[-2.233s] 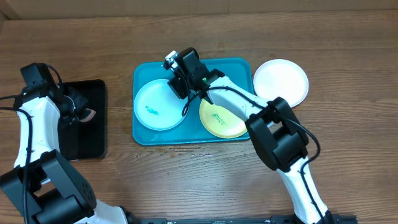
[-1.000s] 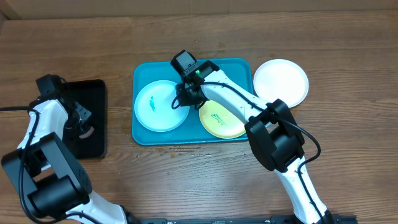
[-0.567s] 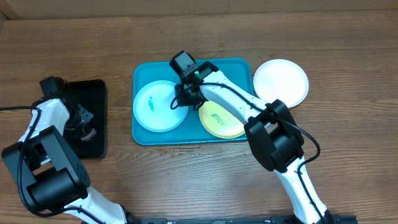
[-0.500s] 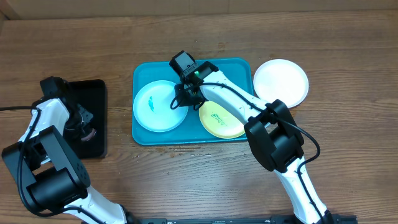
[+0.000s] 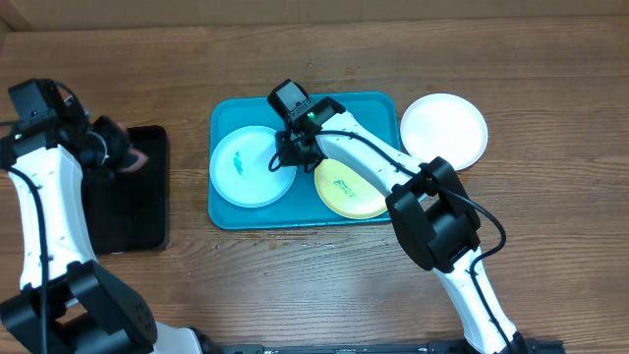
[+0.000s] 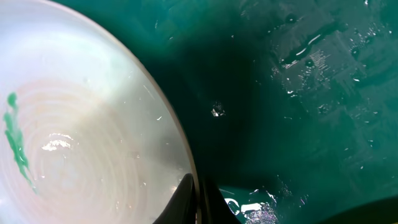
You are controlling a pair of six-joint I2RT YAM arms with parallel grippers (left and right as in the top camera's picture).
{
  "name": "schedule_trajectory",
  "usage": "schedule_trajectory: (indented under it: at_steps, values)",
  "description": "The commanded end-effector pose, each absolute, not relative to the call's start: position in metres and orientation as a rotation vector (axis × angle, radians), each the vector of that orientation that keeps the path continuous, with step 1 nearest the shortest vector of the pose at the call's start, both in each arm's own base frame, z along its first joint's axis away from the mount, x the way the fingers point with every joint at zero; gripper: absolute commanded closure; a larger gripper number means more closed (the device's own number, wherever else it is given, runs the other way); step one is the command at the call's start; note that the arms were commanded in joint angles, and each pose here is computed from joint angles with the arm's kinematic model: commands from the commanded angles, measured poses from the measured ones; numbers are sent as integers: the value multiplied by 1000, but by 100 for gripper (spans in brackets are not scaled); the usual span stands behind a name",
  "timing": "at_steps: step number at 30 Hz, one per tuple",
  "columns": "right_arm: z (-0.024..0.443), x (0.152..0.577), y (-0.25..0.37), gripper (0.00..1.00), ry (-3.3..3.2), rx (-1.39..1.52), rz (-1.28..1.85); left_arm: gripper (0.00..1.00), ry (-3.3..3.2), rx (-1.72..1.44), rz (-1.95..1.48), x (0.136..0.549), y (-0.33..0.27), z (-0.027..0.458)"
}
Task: Clean dirty plates on tray and stack at the side
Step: 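Dip the sponge in the black tray water with the left gripper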
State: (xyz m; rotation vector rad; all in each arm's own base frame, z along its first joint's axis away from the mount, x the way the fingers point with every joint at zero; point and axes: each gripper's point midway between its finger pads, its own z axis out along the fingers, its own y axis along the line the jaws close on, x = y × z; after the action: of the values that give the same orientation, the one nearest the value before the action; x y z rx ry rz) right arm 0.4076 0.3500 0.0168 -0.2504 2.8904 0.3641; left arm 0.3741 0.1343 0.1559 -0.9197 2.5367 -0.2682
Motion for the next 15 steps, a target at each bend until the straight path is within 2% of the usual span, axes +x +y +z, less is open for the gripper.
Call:
schedule_trajectory:
  at_steps: [1,8,15]
  values:
    - [23,402,357,96,2907,-132,423,96,2627,-630,-571,385,61,148]
    - [21,381,362,96,3000,-141,516,96,2728,-402,-628,396,-20,96]
    - [18,386,351,96,2983,-124,413,96,2788,-444,-528,414,-51,45]
